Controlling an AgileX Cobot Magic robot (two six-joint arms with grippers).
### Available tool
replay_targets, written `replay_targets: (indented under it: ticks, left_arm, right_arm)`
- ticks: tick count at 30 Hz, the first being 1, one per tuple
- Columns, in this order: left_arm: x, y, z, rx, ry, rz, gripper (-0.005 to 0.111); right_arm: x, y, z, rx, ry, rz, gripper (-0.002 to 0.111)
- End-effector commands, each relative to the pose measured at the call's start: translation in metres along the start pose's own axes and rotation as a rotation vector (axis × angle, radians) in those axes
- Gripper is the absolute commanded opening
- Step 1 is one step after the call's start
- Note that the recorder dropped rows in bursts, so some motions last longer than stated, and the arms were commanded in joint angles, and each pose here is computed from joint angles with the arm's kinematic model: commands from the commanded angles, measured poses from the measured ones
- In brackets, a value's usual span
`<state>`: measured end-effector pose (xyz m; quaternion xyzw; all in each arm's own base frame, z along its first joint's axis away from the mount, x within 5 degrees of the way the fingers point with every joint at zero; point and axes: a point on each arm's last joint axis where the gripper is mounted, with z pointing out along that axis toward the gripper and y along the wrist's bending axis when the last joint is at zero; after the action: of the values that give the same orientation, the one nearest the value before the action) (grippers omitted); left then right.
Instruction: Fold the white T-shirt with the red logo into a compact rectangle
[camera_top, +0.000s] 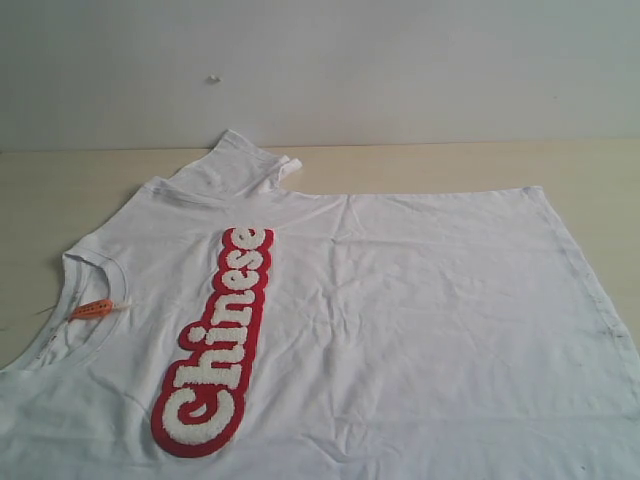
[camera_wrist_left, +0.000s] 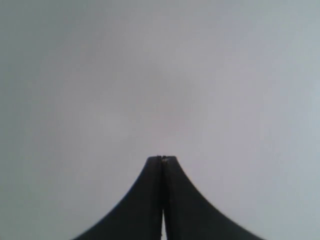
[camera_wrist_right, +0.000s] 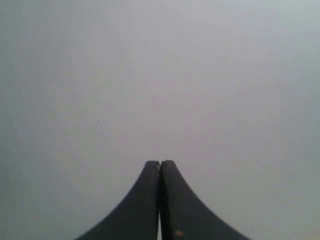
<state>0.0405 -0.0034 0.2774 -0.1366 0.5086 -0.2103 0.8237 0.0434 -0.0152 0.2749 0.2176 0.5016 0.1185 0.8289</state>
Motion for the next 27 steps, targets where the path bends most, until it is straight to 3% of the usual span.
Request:
replay_targets:
  ticks: [1, 6, 9, 12, 16, 18, 22, 27]
  left_arm:
    - [-0.016, -0.003, 0.012, -0.121, 0.100, -0.047, 0.000]
    - [-0.045, -0.029, 0.044, 0.015, 0.105, 0.056, 0.000]
    - [-0.056, -0.041, 0.069, 0.071, 0.156, 0.109, 0.000]
    - [-0.058, -0.056, 0.097, 0.196, 0.239, 0.201, 0.000]
    - [-0.043, -0.066, 0.136, 0.330, 0.475, 0.346, 0.000]
    - [-0.033, -0.067, 0.155, 0.381, 0.559, 0.345, 0.000]
    - [-0.023, -0.063, 0.190, 0.392, 0.604, 0.364, 0.000]
    - [0.001, -0.052, 0.234, 0.414, 0.670, 0.412, 0.000]
  right_arm:
    - [-0.020, 0.016, 0.017, -0.027, 0.029, -0.154, 0.000]
    - [-0.033, 0.040, 0.061, -0.118, 0.128, -0.392, 0.000]
    - [-0.038, 0.059, 0.095, -0.172, 0.213, -0.464, 0.000]
    - [-0.047, 0.082, 0.132, -0.229, 0.300, -0.519, 0.000]
    - [-0.047, 0.108, 0.179, -0.276, 0.387, -0.511, 0.000]
    - [-0.046, 0.118, 0.197, -0.294, 0.399, -0.497, 0.000]
    - [-0.042, 0.131, 0.226, -0.310, 0.398, -0.509, 0.000]
    - [-0.008, 0.129, 0.254, -0.315, 0.483, -0.588, 0.000]
